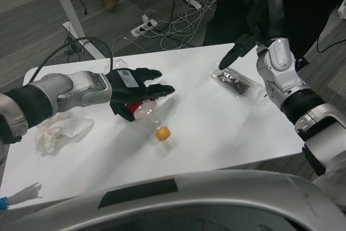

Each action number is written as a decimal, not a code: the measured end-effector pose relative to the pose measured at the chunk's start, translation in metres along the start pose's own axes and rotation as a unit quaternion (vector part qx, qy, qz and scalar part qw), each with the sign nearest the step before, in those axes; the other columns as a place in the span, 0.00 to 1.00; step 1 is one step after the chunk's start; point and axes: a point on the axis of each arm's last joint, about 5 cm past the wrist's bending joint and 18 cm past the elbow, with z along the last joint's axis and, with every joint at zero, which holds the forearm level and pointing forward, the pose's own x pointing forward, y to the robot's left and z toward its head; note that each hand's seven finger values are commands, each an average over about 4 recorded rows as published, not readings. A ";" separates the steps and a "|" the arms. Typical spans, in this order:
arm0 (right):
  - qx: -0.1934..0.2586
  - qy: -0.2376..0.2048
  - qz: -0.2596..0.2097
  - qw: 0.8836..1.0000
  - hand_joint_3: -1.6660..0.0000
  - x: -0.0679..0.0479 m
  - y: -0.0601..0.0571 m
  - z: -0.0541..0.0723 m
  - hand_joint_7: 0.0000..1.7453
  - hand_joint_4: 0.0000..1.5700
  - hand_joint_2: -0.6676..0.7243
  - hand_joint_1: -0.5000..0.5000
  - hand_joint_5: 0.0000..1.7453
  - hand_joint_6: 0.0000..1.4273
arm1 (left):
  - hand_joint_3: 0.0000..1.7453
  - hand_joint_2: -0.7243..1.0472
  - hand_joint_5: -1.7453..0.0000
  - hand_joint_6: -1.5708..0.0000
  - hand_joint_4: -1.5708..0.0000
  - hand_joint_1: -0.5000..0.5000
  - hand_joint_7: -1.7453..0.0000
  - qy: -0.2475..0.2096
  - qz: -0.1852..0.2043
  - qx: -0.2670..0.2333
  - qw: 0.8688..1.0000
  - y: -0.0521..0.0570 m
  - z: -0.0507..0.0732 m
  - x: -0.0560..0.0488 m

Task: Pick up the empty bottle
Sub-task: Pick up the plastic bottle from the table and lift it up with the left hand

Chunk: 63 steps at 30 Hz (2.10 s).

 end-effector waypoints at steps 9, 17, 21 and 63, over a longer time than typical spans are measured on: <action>0.001 -0.004 0.002 1.000 1.00 0.000 0.000 0.000 0.00 0.00 0.95 0.03 0.00 0.00 | 0.55 1.00 0.57 0.64 0.97 0.00 0.69 0.023 -0.019 0.023 0.999 0.003 -0.001 0.006; 0.001 -0.005 0.003 1.000 1.00 -0.001 0.001 0.000 0.00 0.00 0.95 0.04 0.00 0.00 | 0.60 0.95 0.00 0.00 0.06 0.00 0.01 0.042 -0.010 0.008 0.999 0.007 -0.001 0.010; 0.002 -0.005 0.003 1.000 1.00 -0.001 0.001 0.000 0.00 0.00 0.95 0.02 0.00 0.00 | 0.60 0.90 0.00 0.00 0.00 0.00 0.00 0.051 -0.002 -0.036 0.998 0.005 -0.002 0.009; 0.033 0.012 -0.043 0.998 1.00 0.007 0.002 -0.008 0.00 0.00 0.95 0.00 0.00 0.00 | 0.65 0.80 0.00 0.00 0.00 0.00 0.00 0.002 0.516 -0.441 0.734 -0.005 -0.024 -0.044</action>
